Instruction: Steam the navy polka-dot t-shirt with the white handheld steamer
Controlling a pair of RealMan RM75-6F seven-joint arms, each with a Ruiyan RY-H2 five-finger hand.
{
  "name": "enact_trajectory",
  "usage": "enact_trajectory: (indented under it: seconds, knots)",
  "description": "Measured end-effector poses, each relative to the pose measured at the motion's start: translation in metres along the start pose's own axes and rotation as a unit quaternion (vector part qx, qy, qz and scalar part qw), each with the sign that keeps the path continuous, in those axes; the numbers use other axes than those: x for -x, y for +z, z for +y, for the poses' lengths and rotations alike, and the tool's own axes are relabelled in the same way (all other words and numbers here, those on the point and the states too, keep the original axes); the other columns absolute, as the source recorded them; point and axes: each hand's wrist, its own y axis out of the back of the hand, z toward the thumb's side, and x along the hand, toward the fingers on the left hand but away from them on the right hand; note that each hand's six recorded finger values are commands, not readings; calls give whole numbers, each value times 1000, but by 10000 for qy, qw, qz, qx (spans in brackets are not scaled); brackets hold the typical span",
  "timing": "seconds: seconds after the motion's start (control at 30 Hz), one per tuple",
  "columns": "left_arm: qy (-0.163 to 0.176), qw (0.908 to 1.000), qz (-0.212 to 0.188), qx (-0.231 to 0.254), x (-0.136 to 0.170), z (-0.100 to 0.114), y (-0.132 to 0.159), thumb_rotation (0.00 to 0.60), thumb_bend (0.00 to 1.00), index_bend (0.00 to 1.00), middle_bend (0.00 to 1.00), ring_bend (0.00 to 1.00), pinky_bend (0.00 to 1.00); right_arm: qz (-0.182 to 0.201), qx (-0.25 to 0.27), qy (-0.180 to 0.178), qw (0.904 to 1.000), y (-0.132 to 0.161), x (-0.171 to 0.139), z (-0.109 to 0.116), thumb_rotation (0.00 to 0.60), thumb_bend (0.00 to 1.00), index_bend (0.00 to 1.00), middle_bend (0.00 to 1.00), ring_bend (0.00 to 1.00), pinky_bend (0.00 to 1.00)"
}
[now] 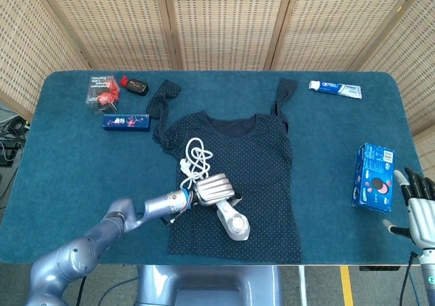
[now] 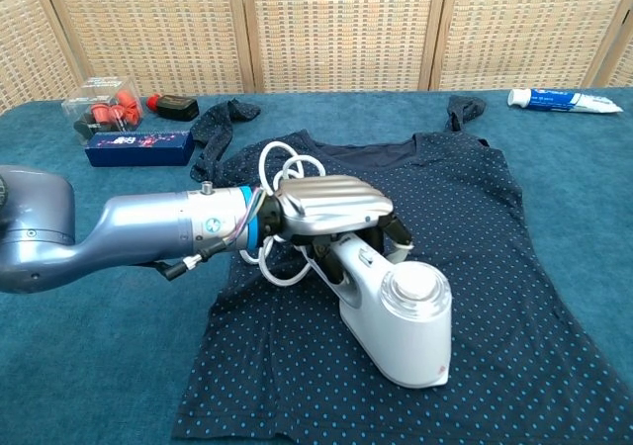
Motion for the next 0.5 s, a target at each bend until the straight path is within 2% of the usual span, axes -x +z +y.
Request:
enact_trajectory:
  seconds: [0.5]
  knots:
    - [-23,9973,602,-409,33,9,-48,600,683,1000,915,830,1000,72,-2,23,10000,5,-2,-1,600,0,40,0,0,0]
